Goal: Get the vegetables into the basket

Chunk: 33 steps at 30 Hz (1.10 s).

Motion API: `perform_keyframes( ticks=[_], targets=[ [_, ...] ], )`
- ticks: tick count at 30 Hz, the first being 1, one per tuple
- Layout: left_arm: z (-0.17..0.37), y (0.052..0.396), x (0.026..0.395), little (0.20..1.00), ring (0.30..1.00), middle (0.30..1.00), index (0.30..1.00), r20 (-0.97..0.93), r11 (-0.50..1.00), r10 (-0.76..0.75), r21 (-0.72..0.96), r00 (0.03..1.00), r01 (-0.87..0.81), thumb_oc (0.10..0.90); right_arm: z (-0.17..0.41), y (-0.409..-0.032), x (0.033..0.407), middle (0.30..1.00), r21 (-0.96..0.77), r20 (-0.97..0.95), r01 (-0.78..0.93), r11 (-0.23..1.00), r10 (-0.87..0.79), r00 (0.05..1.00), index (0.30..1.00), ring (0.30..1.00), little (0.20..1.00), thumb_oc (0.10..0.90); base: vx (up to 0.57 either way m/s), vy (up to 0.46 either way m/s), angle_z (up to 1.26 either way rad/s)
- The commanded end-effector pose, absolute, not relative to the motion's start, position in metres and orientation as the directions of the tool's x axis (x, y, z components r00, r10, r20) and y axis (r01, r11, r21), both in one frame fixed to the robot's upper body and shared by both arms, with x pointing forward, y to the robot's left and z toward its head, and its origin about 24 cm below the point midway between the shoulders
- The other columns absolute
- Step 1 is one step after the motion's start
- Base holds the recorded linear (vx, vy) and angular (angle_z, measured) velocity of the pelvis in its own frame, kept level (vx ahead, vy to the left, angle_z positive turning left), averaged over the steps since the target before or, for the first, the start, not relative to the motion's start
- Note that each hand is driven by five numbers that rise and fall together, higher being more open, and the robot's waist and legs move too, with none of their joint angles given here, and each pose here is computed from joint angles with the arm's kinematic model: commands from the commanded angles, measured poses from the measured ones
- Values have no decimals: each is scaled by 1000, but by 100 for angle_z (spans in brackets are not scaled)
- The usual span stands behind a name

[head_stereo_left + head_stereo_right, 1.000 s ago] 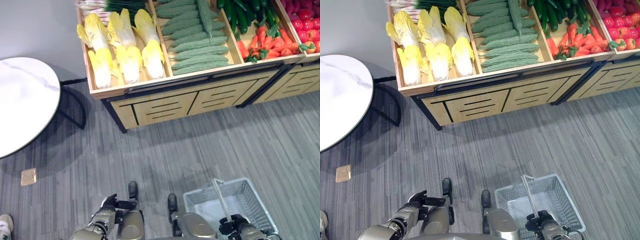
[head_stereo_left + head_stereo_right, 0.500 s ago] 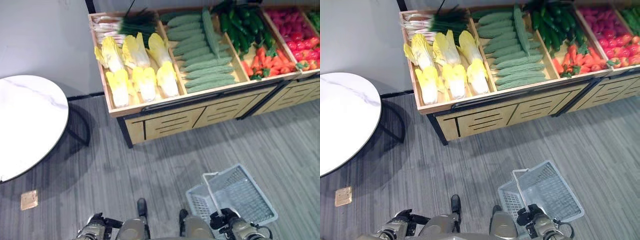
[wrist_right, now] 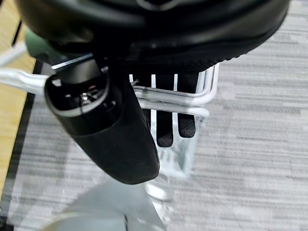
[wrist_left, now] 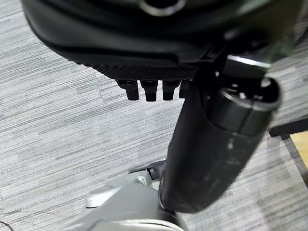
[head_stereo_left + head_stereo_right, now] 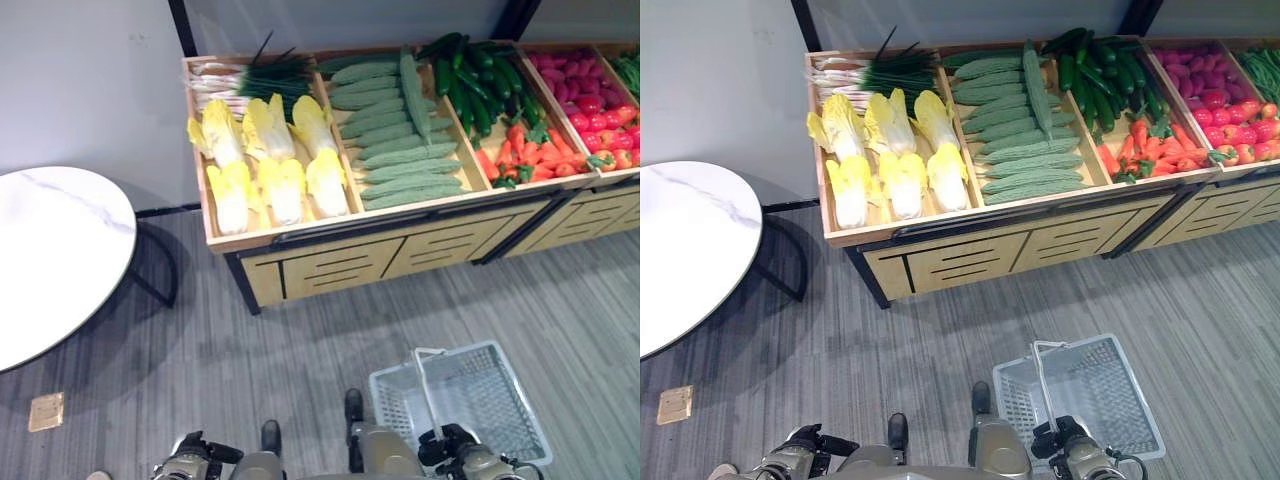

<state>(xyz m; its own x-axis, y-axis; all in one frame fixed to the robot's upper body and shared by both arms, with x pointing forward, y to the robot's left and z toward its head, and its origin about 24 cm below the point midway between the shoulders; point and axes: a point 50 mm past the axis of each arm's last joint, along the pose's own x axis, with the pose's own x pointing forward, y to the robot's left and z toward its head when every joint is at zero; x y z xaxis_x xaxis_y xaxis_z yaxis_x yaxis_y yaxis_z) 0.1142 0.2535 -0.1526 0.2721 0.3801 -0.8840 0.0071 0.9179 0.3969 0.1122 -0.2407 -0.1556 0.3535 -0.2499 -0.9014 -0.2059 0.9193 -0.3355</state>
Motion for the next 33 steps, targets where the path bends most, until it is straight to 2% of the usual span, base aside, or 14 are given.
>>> perform_keyframes(
  ticks=[1,7,8,12,13,14,16,18,20,24,25,30,33],
  targets=[
    [-149,259,122,1000,1000,1000,1000,-869,895,403,440,288,76,900,-152,-248,120,300,-367,-889,-230,901,-266,373,300,300,300,400,39,-57,5],
    [-143,257,139,1000,1000,1000,1000,-831,866,415,485,371,118,900,-149,-252,124,300,-392,-875,-225,892,-286,391,300,300,300,400,25,-55,3],
    [-136,256,156,1000,1000,1000,1000,-793,859,414,503,448,96,900,-147,-256,126,300,-409,-863,-208,888,-302,406,300,300,300,400,2,-38,6],
    [-118,249,187,1000,1000,1000,1000,-703,869,373,494,606,38,900,-143,-264,127,300,-428,-845,-176,887,-324,425,300,300,300,400,-11,-26,11],
    [-118,249,187,1000,1000,1000,1000,-703,869,374,494,605,38,900,-144,-264,127,300,-428,-846,-176,887,-324,424,300,300,300,400,-12,-20,14],
    [-99,244,205,1000,1000,1000,1000,-617,890,318,455,720,-3,900,-141,-268,128,300,-433,-834,-153,888,-330,441,300,300,300,400,-13,-18,13],
    [-81,240,215,1000,1000,1000,1000,-538,918,260,396,802,-32,900,-138,-274,128,300,-437,-827,-137,889,-337,451,300,300,300,400,-8,-25,9],
    [-73,239,217,1000,1000,1000,1000,-508,931,236,362,829,-43,900,-138,-276,126,300,-436,-827,-133,890,-338,448,300,300,300,400,5,-15,17],
    [-46,238,221,1000,1000,1000,1000,-399,954,192,290,897,-75,900,-137,-282,123,300,-433,-832,-122,893,-343,436,300,300,300,400,9,-21,12],
    [-21,235,226,1000,1000,1000,1000,-297,969,152,234,943,-82,900,-137,-284,120,300,-423,-839,-115,899,-340,425,300,300,300,400,6,-11,0],
    [-2,235,229,1000,1000,1000,1000,-216,976,137,199,967,-94,900,-137,-285,118,300,-417,-842,-104,903,-341,418,300,300,300,400,14,-15,6],
    [36,238,235,1000,1000,1000,1000,-56,967,112,236,992,-96,900,-138,-286,115,300,-411,-845,-96,907,-339,415,300,300,300,400,3,-4,1],
    [80,249,245,1000,1000,1000,1000,137,910,120,380,983,-164,900,-137,-285,117,300,-416,-842,-109,903,-338,420,300,300,300,400,3,-3,-4]
  ],
)
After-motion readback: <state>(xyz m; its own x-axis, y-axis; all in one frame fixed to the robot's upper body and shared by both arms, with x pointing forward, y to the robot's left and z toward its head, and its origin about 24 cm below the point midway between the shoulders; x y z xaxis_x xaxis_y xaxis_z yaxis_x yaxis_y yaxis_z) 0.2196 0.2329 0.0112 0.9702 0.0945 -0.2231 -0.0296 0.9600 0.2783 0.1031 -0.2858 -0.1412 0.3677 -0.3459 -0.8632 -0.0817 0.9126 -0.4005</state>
